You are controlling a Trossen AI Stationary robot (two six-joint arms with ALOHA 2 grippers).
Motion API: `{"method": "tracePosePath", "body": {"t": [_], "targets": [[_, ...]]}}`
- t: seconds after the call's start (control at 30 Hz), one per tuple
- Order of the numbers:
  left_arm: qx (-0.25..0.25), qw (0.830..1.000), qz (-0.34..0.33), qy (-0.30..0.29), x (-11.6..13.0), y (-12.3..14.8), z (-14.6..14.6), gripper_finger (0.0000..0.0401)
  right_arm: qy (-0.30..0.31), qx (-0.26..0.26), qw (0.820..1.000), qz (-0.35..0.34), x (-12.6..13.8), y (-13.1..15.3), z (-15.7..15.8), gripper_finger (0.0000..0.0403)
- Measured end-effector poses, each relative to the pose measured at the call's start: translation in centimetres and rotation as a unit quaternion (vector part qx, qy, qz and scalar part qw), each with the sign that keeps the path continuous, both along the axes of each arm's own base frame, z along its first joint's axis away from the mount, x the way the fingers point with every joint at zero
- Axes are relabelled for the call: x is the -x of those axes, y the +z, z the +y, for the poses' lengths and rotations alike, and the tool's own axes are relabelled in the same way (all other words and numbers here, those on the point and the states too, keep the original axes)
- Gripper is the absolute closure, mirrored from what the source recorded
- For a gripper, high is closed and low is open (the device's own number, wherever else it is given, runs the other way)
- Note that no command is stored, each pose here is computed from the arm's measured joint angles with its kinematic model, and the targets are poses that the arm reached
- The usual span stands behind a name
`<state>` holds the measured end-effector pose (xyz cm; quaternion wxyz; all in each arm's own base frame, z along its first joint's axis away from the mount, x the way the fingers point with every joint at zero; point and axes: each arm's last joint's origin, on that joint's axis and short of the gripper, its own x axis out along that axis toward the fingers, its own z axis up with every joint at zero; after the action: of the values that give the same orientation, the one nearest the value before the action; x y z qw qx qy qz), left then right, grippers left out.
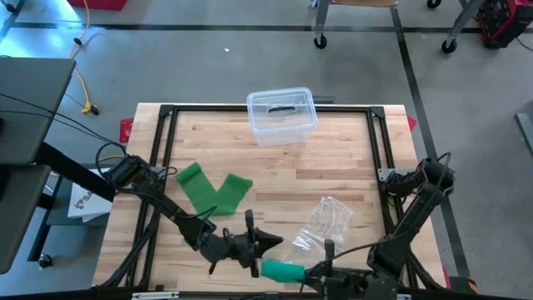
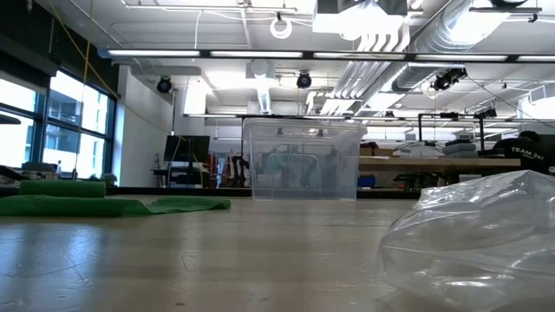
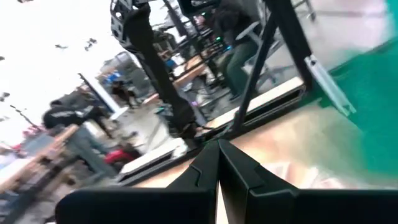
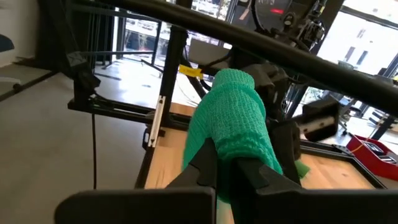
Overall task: Roll bandage
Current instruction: Roll the blue bandage
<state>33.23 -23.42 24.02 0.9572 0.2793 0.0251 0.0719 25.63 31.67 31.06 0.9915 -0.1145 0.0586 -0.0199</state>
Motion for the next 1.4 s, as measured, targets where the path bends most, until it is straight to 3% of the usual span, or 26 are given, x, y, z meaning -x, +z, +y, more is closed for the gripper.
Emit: {"method": "tracePosePath", "body": {"t": [0.2, 0.5, 0.63, 0.8, 1.1, 1.3, 1.4], "targets": [[-0.047, 0.998, 0.007, 0.03, 0.8, 0.1, -0.7, 0.04, 0.003, -0.003, 1.0, 0.0, 0.2, 0.0, 0.2, 0.04], [-0.017, 1.0, 0.01, 0.008, 2.2, 1.0, -1.6, 0.0399, -0.025, 0.006, 1.0, -0.005, 0.2, 0.0, 0.0, 0.04], [0.039, 0.997, 0.023, -0.066, 3.4, 2.6, -1.7, 0.0389, -0.046, 0.013, 0.999, -0.009, 0.5, 0.1, 0.1, 0.04], [0.092, 0.981, 0.072, -0.152, 4.1, 3.8, -0.8, 0.036, -0.052, 0.02, 0.998, -0.025, 1.2, 0.6, 0.6, 0.04], [0.191, 0.937, 0.168, -0.238, 0.1, 0.6, 2.4, 0.0272, -0.075, 0.045, 0.995, -0.038, 1.9, 1.1, 0.9, 0.04], [0.22, 0.931, 0.12, -0.265, -3.1, -1.9, 3.4, 0.0212, -0.086, 0.045, 0.995, -0.036, 3.3, 1.0, 1.7, 0.04], [0.237, 0.917, 0.064, -0.313, -4.8, -3.4, 3.8, 0.0191, -0.111, 0.046, 0.992, -0.038, 4.4, 0.9, 2.1, 0.04]]}}
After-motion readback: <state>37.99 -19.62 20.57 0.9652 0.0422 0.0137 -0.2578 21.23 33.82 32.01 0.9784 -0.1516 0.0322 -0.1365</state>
